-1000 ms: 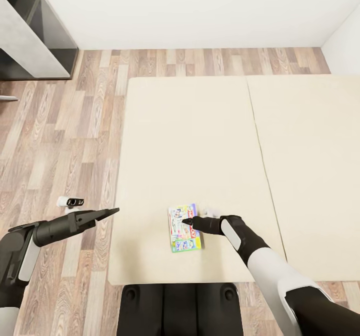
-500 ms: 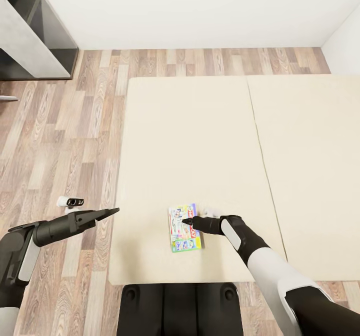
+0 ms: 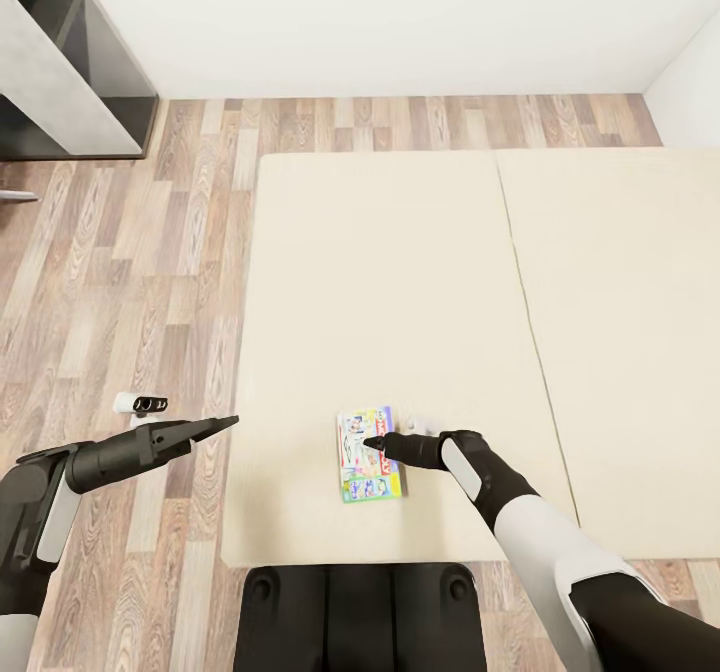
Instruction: Put all the toys in the child's room - the three board games (two on the bed and one on the table), the two jigsaw puzzles on the table, and the tennis ball on the table - inside the toy box on the table in the child's room.
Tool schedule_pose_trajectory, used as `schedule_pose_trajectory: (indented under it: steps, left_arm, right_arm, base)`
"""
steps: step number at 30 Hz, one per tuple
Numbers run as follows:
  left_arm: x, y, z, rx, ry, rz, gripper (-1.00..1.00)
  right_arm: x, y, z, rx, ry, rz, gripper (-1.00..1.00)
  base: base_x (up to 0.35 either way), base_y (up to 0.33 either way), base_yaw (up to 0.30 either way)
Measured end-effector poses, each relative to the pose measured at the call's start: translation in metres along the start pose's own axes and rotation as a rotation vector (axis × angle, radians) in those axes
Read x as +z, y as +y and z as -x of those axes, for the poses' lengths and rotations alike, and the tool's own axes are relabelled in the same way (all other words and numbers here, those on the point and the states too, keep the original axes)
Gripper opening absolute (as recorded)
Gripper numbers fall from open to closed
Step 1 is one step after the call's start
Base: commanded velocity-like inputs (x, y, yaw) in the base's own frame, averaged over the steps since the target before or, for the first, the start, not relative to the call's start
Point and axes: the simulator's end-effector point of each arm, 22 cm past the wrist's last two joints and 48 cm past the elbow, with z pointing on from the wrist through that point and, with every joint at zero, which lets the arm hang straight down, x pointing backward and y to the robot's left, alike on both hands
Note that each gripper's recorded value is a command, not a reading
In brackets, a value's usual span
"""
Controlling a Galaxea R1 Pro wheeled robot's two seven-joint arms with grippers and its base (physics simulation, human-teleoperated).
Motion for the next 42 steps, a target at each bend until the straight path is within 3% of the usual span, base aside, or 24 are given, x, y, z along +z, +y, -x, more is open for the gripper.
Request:
schedule_pose_trajectory:
  steps: [42]
  left_arm:
    - [-0.0004,0.0002,0.0004,0.0,-0.001,0.001,1.0]
  right_arm:
    - [0.0008,0.001,-0.0008,-0.002,0.002,0.0,1.0]
  base:
    - [0.0,0.056,0.0]
